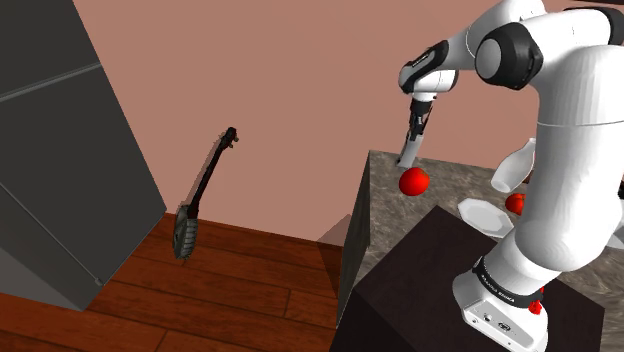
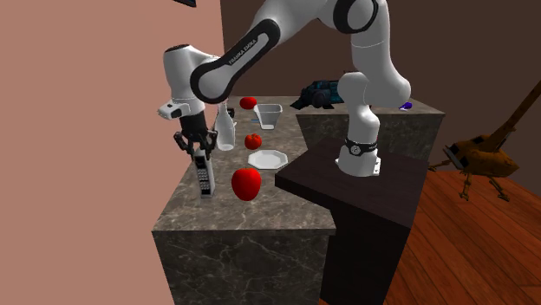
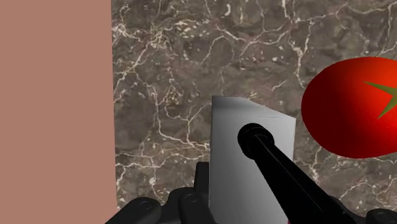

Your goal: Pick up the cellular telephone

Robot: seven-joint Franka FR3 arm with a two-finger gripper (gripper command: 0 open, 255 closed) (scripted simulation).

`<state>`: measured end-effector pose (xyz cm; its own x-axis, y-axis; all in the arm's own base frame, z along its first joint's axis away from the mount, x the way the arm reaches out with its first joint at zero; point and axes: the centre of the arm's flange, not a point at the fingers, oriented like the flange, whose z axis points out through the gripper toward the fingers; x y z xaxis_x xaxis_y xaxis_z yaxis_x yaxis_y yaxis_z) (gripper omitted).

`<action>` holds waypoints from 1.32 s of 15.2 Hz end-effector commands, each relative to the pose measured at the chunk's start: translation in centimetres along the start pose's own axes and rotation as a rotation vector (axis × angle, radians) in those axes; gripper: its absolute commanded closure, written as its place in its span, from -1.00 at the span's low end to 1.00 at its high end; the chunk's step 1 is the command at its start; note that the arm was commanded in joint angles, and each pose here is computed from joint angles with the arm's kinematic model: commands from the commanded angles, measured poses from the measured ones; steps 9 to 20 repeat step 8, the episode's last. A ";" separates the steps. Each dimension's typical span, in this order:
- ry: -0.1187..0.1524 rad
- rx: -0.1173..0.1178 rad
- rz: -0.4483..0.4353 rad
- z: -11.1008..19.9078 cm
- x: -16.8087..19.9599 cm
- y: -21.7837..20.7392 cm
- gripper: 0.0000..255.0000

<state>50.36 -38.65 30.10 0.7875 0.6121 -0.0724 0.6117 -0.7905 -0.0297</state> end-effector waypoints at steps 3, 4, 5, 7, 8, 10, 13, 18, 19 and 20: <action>0.000 0.000 0.000 -2.1 -0.1 -0.1 1.00; 0.000 0.000 0.000 -2.7 -0.1 -0.1 1.00; 0.000 0.000 0.000 -3.2 -0.2 -0.1 1.00; 0.000 0.000 0.000 -3.8 -0.2 -0.1 1.00; 0.000 0.000 0.000 -3.8 -0.2 -0.1 1.00; 0.000 0.000 0.000 -3.8 -0.2 -0.1 1.00; 0.000 0.000 0.000 -3.8 -0.2 -0.1 1.00; 0.000 0.000 0.000 -3.8 -0.2 -0.1 1.00; 0.000 0.000 0.000 -3.8 -0.2 -0.1 1.00; 0.000 0.000 0.000 -3.8 -0.2 -0.1 1.00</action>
